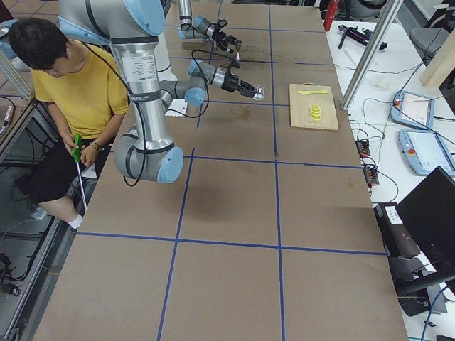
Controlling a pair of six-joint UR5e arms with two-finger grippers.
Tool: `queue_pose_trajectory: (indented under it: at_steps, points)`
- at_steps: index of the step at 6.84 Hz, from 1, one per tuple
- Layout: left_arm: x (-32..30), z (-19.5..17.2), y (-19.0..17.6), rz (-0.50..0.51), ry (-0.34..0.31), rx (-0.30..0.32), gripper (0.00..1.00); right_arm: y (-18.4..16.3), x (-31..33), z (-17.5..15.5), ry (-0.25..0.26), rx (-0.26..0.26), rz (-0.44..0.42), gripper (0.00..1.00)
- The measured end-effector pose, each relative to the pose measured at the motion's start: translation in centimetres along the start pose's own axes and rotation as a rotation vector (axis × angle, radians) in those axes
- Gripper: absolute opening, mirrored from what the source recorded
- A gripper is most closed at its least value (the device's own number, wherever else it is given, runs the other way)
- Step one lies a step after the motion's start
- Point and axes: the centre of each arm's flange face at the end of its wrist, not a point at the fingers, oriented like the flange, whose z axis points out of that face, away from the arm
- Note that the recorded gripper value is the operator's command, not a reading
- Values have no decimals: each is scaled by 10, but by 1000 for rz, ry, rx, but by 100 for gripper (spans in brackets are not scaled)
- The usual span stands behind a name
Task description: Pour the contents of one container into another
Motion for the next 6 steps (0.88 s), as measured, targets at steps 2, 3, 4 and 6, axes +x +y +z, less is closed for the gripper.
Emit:
queue_pose_trajectory:
  at_steps: [2, 3, 4, 6]
  points:
    - [2, -3, -18, -47, -12, 55, 100, 0, 0, 0, -1, 0, 0, 0]
    - [4, -3, -25, -61, -24, 77, 100, -1, 0, 0, -1, 0, 0, 0]
    - [5, -3, -31, -73, -34, 96, 100, -1, 0, 0, -1, 0, 0, 0]
    - [17, -2, -51, -87, -24, 134, 100, -1, -1, 0, -2, 0, 0, 0]
